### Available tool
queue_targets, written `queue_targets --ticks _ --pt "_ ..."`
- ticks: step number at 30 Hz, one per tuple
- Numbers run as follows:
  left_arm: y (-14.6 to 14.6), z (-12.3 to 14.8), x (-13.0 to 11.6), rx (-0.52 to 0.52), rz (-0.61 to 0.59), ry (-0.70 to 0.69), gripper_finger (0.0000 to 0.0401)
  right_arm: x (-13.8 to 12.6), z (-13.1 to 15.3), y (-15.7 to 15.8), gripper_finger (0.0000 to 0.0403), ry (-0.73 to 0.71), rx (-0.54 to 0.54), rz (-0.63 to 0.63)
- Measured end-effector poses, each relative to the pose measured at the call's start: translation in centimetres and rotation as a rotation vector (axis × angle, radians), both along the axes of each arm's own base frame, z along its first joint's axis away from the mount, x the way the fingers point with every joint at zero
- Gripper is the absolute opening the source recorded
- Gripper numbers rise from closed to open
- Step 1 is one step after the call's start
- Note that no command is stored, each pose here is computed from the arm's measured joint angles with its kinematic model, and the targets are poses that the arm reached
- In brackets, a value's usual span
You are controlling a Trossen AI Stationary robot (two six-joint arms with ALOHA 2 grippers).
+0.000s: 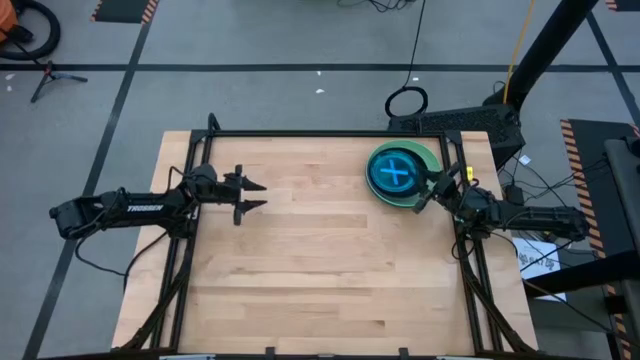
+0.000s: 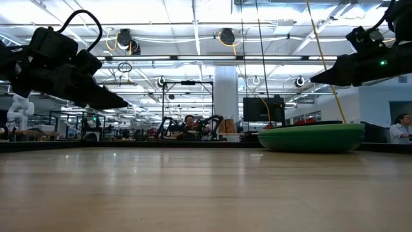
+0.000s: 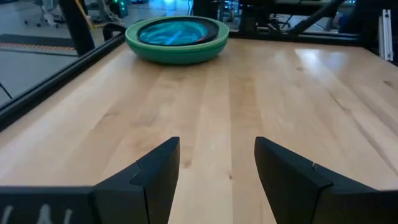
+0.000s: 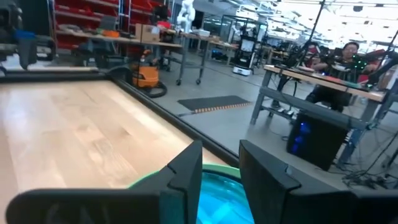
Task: Stack plastic plates
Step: Return to Home Position
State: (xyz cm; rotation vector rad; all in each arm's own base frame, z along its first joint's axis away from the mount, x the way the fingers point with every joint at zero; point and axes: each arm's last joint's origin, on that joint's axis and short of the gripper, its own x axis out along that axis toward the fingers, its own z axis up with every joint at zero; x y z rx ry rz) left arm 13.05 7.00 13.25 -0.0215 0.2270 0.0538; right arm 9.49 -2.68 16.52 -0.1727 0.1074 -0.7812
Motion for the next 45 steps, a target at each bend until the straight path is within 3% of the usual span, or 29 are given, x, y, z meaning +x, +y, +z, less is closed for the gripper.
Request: queue_targets --ticks 10,17,20,29,38,45 --pt "-0.1 0.1 0.0 0.055 -0.055 -0.008 0.0214 0.5 -0.7 -0.1 0.0098 0.052 0.039 -0.005" --pt "0.8 -0.1 -0.2 0.061 0.288 0.042 0.0214 0.8 -1.2 0.0 0.0098 0.077 0.079 0.000" --pt "1.0 -0.1 -0.2 0.064 0.352 0.051 0.0214 1.0 -1.2 0.2 0.0098 0.088 0.079 0.087" --pt "0.9 -0.6 -0.4 -0.003 0.363 0.097 0.0214 1.4 -0.7 1.0 0.0098 0.081 0.027 0.247" --pt "0.8 -1.0 -0.5 -0.011 0.359 0.138 0.0214 1.4 -0.6 1.1 0.0098 0.092 -0.003 0.251" --pt "0.4 -1.0 -0.3 0.019 0.277 0.136 0.0214 1.4 -0.4 1.1 0.0098 0.081 -0.019 0.256"
